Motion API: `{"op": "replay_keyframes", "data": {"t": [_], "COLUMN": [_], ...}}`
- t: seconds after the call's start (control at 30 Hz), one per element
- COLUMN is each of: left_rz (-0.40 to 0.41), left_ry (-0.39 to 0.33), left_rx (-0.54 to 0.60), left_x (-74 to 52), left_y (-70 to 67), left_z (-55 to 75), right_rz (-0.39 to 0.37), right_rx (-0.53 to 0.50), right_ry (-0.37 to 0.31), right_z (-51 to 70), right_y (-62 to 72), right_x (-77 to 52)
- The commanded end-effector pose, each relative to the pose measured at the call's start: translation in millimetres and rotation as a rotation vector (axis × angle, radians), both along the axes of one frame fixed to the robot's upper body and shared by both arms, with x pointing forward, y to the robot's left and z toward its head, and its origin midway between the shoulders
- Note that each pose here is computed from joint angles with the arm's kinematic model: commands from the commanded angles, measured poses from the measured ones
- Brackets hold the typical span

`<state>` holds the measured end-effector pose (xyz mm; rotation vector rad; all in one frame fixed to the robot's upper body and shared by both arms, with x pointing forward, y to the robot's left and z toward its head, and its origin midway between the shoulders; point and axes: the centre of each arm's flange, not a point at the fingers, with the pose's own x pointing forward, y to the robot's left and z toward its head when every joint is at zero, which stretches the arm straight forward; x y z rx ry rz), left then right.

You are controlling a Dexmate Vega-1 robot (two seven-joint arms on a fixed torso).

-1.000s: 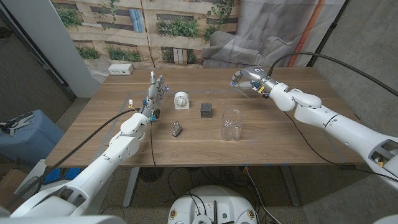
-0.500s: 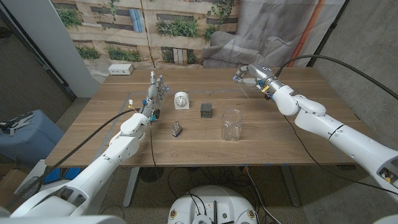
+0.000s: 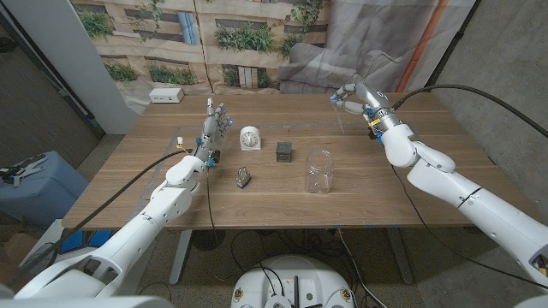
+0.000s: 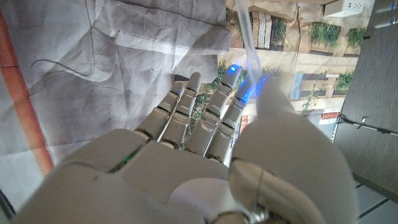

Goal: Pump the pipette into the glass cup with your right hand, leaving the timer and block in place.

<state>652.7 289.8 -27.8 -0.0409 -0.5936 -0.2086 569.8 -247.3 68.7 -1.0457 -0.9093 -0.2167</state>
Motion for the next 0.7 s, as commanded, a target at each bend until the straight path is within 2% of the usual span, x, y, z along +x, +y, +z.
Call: {"op": "replay_keyframes", "data": {"t": [0.03,0.4,0.7], "left_rz": [0.002,0.002,0.002], "left_ry": [0.0,0.0,0.0], "left_rx": [-0.001,-0.001,-0.001], "left_x": [0.0,0.0,0.0], "left_y": [0.2,0.2,0.1], "left_z": [0.0,-0.1,-0.2], "right_rz": [0.036,0.056,0.076], "right_rx": [0.191,0.359,0.468], "right_ry": [-0.076,-0.079,-0.057], "right_z": [-16.8,-28.3,-34.9], "right_y": [-12.6,-18.9,-33.1], "right_x": [-25.0,-42.8,-57.0]}}
